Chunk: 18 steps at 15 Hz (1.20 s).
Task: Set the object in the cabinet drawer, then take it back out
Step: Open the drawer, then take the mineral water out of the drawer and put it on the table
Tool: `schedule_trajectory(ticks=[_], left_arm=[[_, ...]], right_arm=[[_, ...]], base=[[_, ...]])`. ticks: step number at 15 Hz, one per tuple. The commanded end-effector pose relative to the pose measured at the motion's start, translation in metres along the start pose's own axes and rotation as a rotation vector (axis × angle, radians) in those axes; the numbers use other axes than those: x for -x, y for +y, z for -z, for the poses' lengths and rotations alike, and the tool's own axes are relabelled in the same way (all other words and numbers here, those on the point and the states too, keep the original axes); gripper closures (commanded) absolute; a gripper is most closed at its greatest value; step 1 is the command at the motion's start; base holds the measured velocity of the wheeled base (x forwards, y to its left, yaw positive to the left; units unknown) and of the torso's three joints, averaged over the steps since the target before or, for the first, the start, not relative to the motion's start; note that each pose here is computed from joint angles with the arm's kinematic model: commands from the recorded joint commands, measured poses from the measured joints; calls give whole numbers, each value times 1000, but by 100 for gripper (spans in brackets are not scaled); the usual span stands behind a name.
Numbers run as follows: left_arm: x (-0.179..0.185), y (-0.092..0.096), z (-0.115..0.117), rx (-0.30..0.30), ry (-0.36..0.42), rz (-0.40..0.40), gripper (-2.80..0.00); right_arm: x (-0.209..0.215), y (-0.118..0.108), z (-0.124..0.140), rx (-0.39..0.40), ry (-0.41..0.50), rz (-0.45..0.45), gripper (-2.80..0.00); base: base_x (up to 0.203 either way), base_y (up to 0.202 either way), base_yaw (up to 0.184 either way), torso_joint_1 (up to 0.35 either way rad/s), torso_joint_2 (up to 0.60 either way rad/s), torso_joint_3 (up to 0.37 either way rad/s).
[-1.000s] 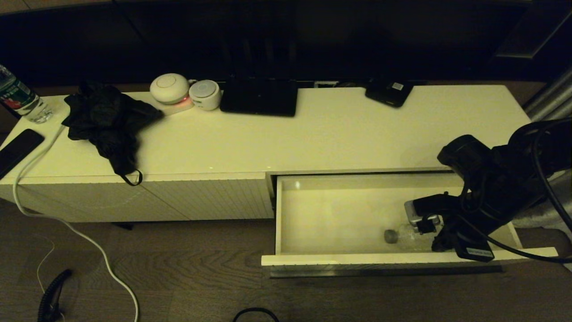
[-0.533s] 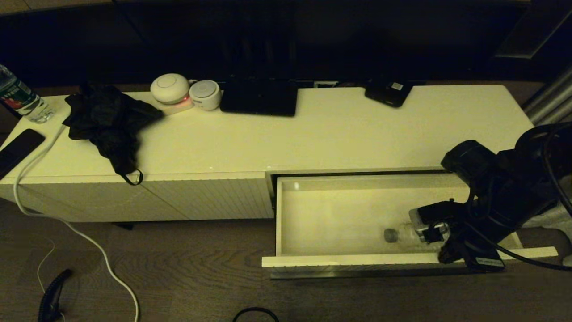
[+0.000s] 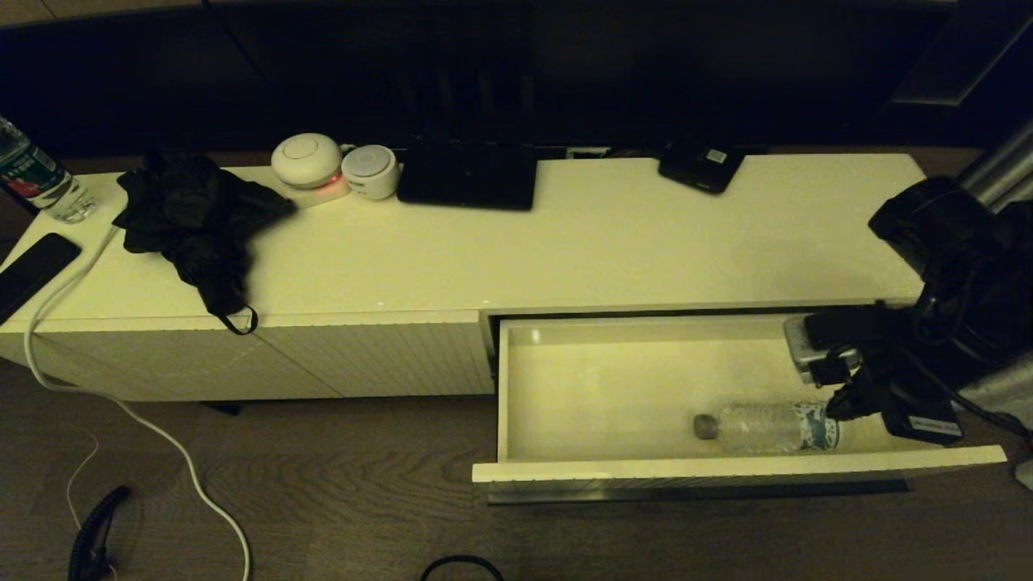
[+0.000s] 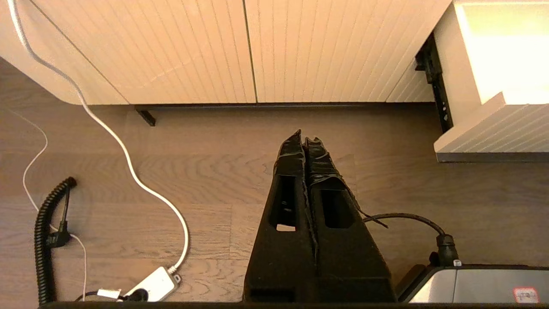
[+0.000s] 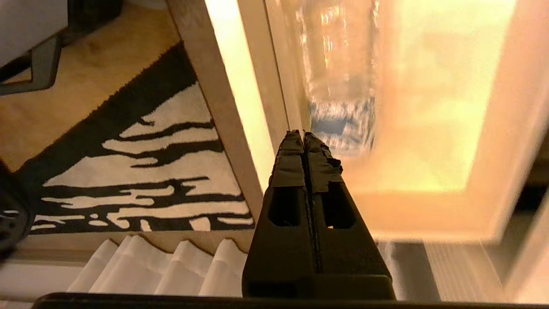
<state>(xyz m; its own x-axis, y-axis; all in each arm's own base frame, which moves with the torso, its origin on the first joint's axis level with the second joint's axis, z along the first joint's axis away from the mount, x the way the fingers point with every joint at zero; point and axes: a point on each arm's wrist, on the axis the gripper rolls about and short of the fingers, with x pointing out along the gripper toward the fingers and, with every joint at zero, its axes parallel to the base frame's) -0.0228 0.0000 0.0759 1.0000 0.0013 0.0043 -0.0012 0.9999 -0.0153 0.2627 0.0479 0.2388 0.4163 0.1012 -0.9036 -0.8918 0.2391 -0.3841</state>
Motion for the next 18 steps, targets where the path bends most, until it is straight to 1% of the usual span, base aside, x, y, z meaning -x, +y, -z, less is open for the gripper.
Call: schedule_trajectory(ticks=[1,4,6,9,13,17,18], left_arm=[[0,0,0,0,-2,0,0],[0,0,0,0,0,0,0],[0,0,0,0,-2,0,0],[0,0,0,0,-2,0,0],[0,0,0,0,-2,0,0],[0,0,0,0,0,0,0],[0,0,0,0,-1,0,0]], right_arm=[[19,2,4,24,-9,36,0],[16,4,8,125,6,10,0],[10,4,12,124,17,-28,0],[-1,5,14,124,24,-54,0],[-18,-6,23,107,25,-32,0],[-27,-12,23,100,25,-41,0],[-30,-15,23,101,19,-26,0]], base=[[0,0,0,0,0,0],[0,0,0,0,0,0],[0,0,0,0,0,0],[0,0,0,0,0,0],[0,0,0,0,0,0],[0,0,0,0,0,0],[0,0,0,0,0,0]])
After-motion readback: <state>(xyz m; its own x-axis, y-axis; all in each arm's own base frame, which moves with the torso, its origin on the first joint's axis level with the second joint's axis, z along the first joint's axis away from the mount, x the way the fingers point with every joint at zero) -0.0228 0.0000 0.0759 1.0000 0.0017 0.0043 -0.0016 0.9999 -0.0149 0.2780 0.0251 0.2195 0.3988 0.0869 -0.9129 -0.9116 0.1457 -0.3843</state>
